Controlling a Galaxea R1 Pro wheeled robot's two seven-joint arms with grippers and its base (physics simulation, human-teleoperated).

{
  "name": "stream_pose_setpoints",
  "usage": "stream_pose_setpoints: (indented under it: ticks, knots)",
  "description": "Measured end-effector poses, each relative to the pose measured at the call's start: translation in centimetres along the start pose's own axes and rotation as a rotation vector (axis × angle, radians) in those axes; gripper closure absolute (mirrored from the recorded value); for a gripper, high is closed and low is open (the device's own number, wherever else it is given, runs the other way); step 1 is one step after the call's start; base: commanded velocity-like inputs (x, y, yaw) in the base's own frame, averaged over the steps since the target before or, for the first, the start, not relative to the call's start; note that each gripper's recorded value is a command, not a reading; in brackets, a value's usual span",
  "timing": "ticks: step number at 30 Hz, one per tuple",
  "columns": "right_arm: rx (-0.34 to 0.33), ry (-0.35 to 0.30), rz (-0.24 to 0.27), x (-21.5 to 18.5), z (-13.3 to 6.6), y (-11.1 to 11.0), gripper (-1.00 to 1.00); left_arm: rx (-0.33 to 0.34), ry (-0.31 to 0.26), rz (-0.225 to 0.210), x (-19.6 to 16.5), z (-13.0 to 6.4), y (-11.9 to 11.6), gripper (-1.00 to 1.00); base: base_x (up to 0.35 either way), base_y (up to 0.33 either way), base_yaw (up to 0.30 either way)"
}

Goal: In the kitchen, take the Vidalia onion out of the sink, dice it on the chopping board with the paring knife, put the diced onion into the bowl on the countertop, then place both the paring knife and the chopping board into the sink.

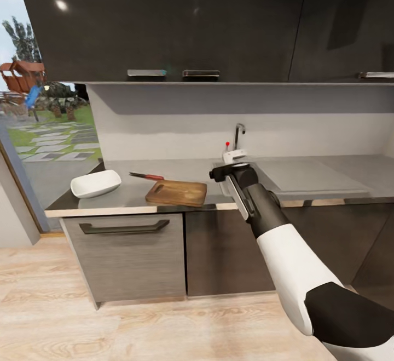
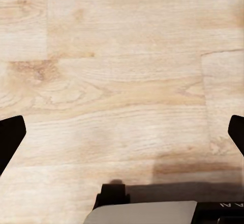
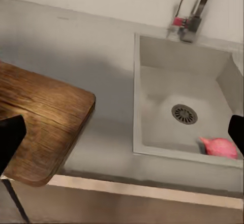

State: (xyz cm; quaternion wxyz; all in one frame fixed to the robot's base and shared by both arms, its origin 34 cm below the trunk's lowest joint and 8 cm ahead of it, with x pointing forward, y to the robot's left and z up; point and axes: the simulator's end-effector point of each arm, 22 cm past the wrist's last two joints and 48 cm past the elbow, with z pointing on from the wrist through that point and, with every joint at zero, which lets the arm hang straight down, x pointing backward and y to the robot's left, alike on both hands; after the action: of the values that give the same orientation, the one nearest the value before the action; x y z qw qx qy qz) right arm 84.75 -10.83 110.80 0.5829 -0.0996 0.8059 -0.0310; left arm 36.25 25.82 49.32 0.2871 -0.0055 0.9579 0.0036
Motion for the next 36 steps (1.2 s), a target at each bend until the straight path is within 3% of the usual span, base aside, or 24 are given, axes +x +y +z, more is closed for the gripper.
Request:
stream_pose_setpoints:
  ticks: [3,5,7,9,11,15,18,23,36]
  knots:
    - [-0.119,0.000,-0.008,0.0,-0.1,2.6,-1.00,0.000,0.003,0.001,0.1,0.0,0.0,-1.00,0.027,0.000,0.000]
    - [-0.158,0.003,-0.013,0.3,-0.2,3.0,-1.00,0.000,0.009,0.001,0.4,0.0,0.0,-1.00,0.012,0.000,0.000]
    - [-0.274,0.007,-0.022,0.6,-0.5,4.2,-1.00,-0.004,0.048,0.002,2.2,-0.3,0.2,-1.00,0.005,0.000,0.000]
    - [-0.337,0.008,-0.034,0.8,-0.9,4.8,-1.00,-0.006,0.078,0.001,3.6,-0.5,0.4,-1.00,0.002,0.000,0.000]
    - [-0.454,0.018,-0.115,1.1,-1.9,6.2,-1.00,-0.009,0.147,0.000,6.8,-1.2,0.5,-1.00,0.000,0.000,0.000]
    - [-0.615,0.042,-0.290,2.5,-3.9,9.2,-1.00,-0.013,0.221,-0.002,10.2,-2.2,0.7,-1.00,0.000,0.000,0.000]
    - [-0.697,0.036,-0.389,3.2,-5.0,10.6,-1.00,-0.017,0.252,-0.005,11.6,-2.7,0.9,-1.00,0.000,0.000,0.000]
    - [-0.740,0.024,-0.446,3.2,-5.9,11.1,-1.00,-0.028,0.278,-0.028,12.8,-3.2,1.2,-1.00,0.086,0.000,0.000]
    - [-0.807,0.012,-0.464,3.0,-7.4,11.9,-1.00,-0.047,0.280,-0.081,12.9,-3.3,1.5,-1.00,0.269,0.000,0.000]
